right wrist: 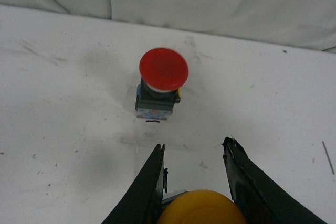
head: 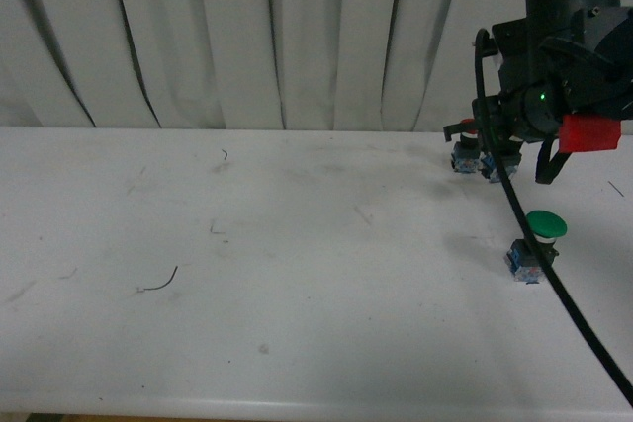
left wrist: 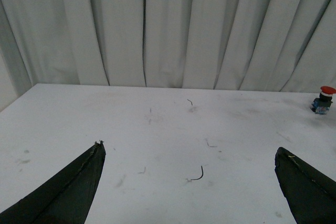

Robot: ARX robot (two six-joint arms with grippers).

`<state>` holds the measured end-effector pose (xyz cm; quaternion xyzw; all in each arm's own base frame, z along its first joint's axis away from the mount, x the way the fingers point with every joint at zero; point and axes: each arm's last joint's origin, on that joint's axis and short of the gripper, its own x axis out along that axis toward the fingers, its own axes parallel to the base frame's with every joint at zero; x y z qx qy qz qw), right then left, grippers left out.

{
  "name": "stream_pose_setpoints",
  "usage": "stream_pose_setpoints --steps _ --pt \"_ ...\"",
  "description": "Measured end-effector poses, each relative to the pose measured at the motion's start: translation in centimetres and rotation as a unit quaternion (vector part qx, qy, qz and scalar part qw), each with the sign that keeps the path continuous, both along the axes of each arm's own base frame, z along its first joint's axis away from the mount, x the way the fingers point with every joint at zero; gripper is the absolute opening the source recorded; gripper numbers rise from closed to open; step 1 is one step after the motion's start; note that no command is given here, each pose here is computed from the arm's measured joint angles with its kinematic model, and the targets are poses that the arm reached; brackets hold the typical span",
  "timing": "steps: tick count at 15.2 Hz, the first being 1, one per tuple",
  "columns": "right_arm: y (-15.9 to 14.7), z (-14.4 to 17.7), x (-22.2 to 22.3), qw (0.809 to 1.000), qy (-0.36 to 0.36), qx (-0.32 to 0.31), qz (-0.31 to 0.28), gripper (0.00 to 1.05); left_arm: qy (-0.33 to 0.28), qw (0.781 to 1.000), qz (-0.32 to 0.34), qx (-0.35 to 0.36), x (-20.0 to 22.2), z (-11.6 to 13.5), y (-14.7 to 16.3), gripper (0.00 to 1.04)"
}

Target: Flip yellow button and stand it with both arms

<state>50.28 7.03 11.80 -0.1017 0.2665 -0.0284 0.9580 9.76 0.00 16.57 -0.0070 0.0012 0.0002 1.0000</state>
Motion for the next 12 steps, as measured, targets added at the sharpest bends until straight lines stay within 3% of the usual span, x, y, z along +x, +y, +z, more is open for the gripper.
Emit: stream_pose_setpoints --steps 6,12 --pt "0.4 -1.8 0.6 0.997 0.018 0.010 -0.068 0.32 0.000 1.000 0.000 0.000 0.0 0.0 0.0 0.98" --pt "0.3 -3.8 0.9 0.996 0.039 -0.003 -0.079 0.32 0.000 1.000 0.000 0.000 0.0 0.0 0.0 0.98"
